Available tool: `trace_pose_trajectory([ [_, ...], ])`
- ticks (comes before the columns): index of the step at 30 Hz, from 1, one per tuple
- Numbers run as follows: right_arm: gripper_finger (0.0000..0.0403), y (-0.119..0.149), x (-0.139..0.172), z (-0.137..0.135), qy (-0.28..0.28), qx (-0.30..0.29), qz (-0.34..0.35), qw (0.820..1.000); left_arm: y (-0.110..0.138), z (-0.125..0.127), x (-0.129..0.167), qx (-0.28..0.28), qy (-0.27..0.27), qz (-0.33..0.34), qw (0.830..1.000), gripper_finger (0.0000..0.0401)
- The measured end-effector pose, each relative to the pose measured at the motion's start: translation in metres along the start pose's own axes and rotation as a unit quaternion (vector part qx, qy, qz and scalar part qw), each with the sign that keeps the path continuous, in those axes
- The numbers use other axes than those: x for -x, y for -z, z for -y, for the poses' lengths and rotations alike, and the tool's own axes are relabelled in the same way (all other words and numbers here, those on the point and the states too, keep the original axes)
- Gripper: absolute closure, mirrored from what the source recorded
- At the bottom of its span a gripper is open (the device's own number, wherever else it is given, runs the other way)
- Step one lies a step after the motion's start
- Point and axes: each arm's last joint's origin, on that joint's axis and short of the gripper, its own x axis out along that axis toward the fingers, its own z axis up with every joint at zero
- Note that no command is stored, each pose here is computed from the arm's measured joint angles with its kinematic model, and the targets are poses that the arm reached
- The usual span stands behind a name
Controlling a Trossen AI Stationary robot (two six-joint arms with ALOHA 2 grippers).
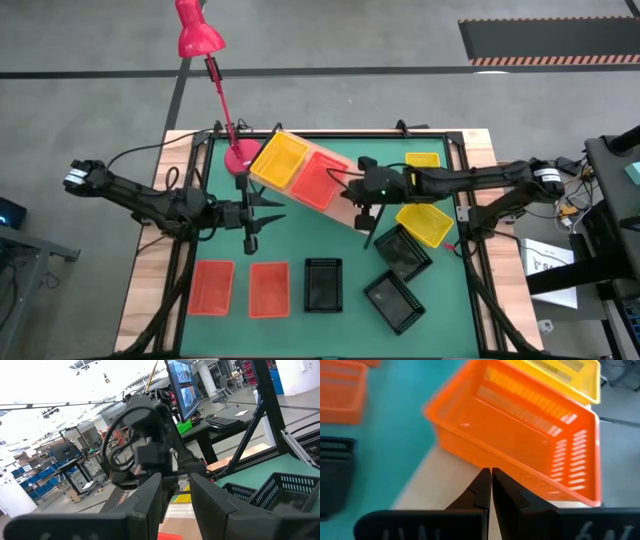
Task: Stack baskets on shelf by color
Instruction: Put the top orange bin on the shelf, then put the bottom left black bin on the shelf
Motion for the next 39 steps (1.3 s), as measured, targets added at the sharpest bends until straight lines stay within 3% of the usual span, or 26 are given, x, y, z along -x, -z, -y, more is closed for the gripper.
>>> trace_pose_trajectory([
  [11, 0.0394, -0.008, 0.011, -0.052, -0.065, -0.008, 0.022, 0.998, 0.001, 0.0, 0.0, -0.001, 0.002, -0.001, 1.0, 0.0315],
  [16, 0.0394, -0.016, 0.019, -0.073, -0.092, -0.017, 0.061, 0.994, 0.007, 0.002, 0.005, -0.018, 0.021, -0.032, 0.999, 0.0315],
  [22, 0.0394, -0.019, 0.021, -0.097, -0.121, -0.013, 0.086, 0.989, 0.014, 0.003, 0.022, -0.011, 0.073, 0.01, 0.997, 0.0315],
  [29, 0.0394, -0.025, 0.014, -0.123, -0.146, -0.009, 0.129, 0.981, 0.015, -0.004, 0.041, 0.005, 0.06, 0.046, 0.997, 0.0315],
  [39, 0.0394, -0.05, 0.004, -0.158, -0.159, 0.003, 0.084, 0.984, 0.015, -0.007, 0.048, 0.035, 0.056, 0.057, 0.996, 0.0315],
])
